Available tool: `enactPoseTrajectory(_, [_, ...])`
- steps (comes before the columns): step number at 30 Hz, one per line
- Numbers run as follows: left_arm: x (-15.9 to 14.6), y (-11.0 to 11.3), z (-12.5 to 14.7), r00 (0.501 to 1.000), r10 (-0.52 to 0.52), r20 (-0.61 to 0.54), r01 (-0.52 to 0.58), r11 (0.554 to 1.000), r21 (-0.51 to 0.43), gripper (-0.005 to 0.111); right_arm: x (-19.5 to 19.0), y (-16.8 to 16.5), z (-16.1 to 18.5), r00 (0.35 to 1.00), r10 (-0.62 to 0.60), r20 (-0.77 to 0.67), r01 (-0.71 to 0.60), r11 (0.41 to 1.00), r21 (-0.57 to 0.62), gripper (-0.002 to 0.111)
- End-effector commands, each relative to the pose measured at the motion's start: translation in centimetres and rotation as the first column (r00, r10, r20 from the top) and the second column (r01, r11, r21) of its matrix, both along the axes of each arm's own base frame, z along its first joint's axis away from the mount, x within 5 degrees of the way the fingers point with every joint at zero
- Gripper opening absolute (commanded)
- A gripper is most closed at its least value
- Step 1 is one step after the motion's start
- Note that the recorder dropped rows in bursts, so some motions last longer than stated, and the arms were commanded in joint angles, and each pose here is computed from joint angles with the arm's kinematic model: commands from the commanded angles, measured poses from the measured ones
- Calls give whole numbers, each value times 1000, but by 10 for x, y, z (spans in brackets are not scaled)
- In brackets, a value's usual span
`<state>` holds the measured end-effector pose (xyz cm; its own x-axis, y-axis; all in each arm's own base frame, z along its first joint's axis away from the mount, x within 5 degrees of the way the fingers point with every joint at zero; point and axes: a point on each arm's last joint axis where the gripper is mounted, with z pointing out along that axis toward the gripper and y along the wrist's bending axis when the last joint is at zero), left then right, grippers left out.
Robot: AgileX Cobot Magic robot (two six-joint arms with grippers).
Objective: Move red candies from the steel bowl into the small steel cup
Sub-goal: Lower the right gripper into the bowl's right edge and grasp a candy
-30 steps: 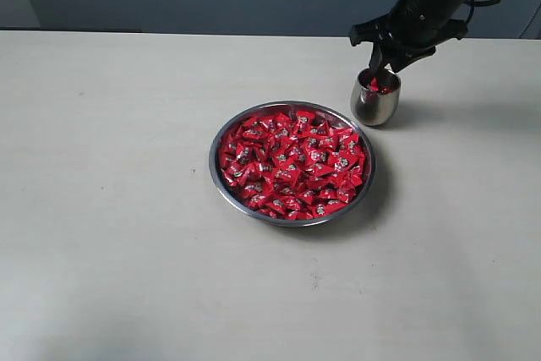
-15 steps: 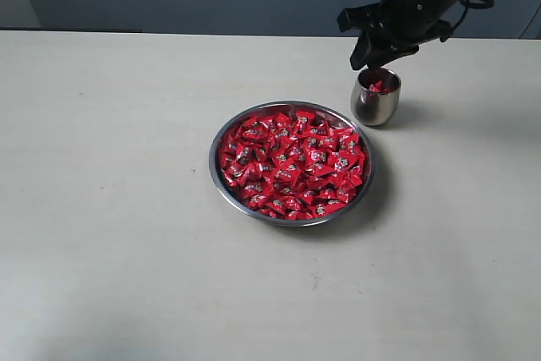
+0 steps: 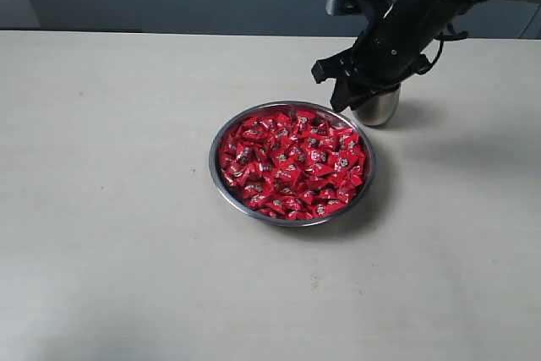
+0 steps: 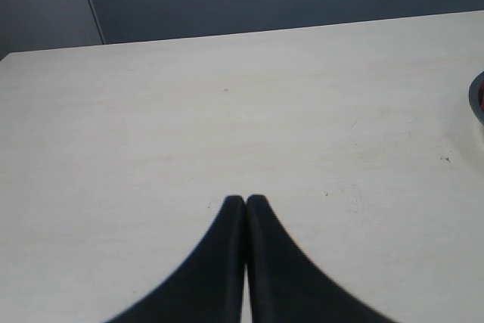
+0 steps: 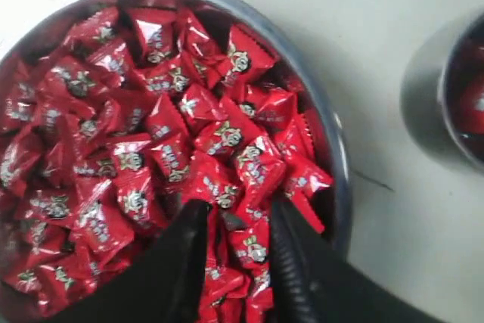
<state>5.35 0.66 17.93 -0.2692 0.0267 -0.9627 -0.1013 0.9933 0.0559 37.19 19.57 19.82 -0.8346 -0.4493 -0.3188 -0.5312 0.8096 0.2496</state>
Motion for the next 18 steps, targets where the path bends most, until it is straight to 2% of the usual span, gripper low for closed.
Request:
enactPoseTrajectory(1, [0, 0, 4, 1000, 0, 21, 0, 1000, 2, 0, 3, -7, -3, 998, -31, 54, 37, 993, -113, 28])
enactPoseTrajectory(11, [0, 0, 4, 1000, 0, 21, 0, 1000, 2, 0, 4, -7, -38, 999, -13, -43, 6, 985, -175, 28])
enactPoseTrajectory(18, [0, 0, 4, 1000, 0, 21, 0, 1000, 2, 0, 4, -7, -38, 999, -14, -46, 5, 985, -175, 28])
